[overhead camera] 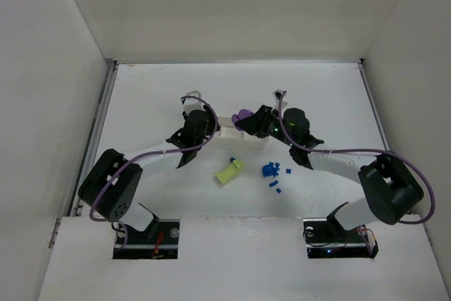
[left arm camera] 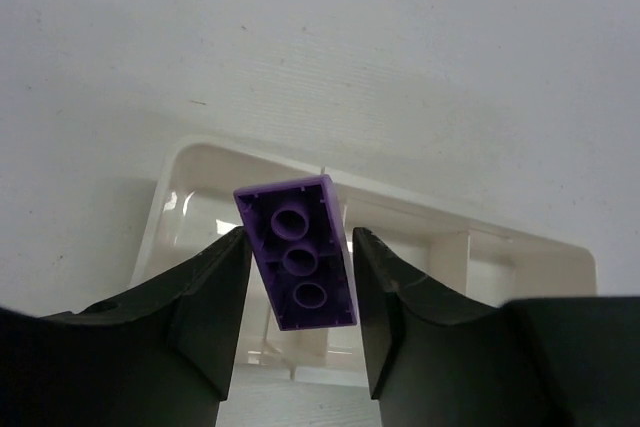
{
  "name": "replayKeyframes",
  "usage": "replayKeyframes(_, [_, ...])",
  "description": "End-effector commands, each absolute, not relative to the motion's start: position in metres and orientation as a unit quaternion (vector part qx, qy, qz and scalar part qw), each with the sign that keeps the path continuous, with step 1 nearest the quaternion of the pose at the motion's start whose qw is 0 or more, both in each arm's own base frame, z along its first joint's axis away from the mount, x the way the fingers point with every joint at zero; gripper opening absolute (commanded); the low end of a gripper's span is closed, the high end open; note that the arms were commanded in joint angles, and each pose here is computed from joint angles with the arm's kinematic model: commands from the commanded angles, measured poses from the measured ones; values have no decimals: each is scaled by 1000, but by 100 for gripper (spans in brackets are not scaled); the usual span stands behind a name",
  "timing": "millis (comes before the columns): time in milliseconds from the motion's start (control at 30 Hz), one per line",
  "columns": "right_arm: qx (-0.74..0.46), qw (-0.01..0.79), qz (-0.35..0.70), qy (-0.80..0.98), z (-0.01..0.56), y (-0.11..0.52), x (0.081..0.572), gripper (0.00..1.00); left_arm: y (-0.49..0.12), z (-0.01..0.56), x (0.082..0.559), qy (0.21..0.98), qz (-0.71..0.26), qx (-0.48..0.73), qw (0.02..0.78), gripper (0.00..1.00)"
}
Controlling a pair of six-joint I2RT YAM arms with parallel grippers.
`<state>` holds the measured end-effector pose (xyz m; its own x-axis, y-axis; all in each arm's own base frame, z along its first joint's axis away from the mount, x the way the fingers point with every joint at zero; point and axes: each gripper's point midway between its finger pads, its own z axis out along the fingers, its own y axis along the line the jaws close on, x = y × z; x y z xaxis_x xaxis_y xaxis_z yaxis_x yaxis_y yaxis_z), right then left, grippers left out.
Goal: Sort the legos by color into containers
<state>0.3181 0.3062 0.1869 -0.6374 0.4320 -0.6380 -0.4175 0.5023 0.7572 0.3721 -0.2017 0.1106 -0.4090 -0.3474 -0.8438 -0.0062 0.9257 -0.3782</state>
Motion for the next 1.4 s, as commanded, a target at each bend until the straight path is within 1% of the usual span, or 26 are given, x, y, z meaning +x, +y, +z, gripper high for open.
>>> replayKeyframes(0, [-6, 454, 501, 737, 206, 310, 327, 22, -203, 141, 387, 800, -170, -118, 563, 46])
replayKeyframes(67, [-5, 454, 499, 738, 205, 309, 328, 22, -203, 147, 385, 797, -176, -119, 566, 50])
replayKeyframes(200, [-8, 455, 494, 740, 202, 311, 329, 22, -203, 164, 373, 788, -197, -121, 571, 56])
replayKeyframes(300, [-10, 456, 489, 744, 199, 312, 330, 22, -209, 180, 354, 786, -238, -135, 554, 56])
replayKeyframes(400, [-16, 464, 475, 748, 197, 312, 331, 22, -225, 191, 334, 787, -296, -147, 521, 56])
replayKeyframes(567, [-30, 476, 447, 757, 192, 317, 330, 22, -246, 189, 317, 796, -355, -162, 463, 55])
replayKeyframes(633, [-36, 478, 443, 757, 192, 321, 328, 22, -250, 184, 317, 798, -363, -165, 452, 55])
replayKeyframes(767, [-39, 478, 444, 757, 193, 323, 326, 22, -258, 181, 319, 796, -373, -165, 447, 49])
replayKeyframes(900, [-41, 477, 445, 757, 192, 325, 326, 22, -264, 191, 318, 785, -388, -161, 456, 49])
replayKeyframes(1167, [-52, 468, 451, 758, 191, 335, 320, 22, -271, 179, 317, 793, -386, -157, 444, 45])
replayKeyframes(1300, [-54, 466, 458, 755, 192, 336, 318, 23, -269, 177, 319, 790, -387, -163, 447, 39])
replayKeyframes(1367, [-56, 464, 464, 753, 194, 338, 317, 23, -268, 178, 321, 785, -390, -166, 450, 33])
